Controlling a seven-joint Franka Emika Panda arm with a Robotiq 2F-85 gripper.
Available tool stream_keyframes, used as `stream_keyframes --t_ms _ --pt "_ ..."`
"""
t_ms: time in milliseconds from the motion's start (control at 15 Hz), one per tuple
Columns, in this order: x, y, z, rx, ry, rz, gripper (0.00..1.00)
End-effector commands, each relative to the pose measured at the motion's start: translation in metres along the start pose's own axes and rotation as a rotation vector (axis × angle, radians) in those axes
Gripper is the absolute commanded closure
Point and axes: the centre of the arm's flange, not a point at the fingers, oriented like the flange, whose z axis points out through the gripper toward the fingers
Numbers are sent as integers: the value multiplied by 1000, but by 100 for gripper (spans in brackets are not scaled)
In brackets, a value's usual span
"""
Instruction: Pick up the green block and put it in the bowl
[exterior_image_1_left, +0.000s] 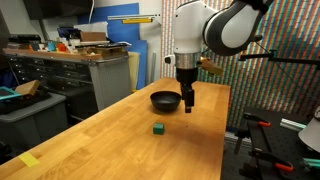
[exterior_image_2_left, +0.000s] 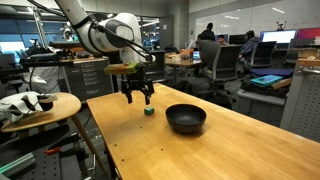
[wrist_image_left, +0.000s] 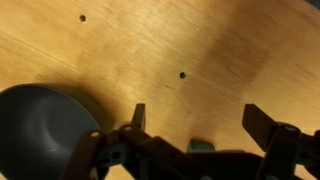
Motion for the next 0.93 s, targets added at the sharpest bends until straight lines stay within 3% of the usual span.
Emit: stream_keyframes --t_ms 0,467,800,867 --pt "55 -3 25 73 2 67 0" --pt "104 -15 64 172 -14 113 0" --pt "126 -19 81 176 -4 108 0" --pt "129 -19 83 174 -3 107 25"
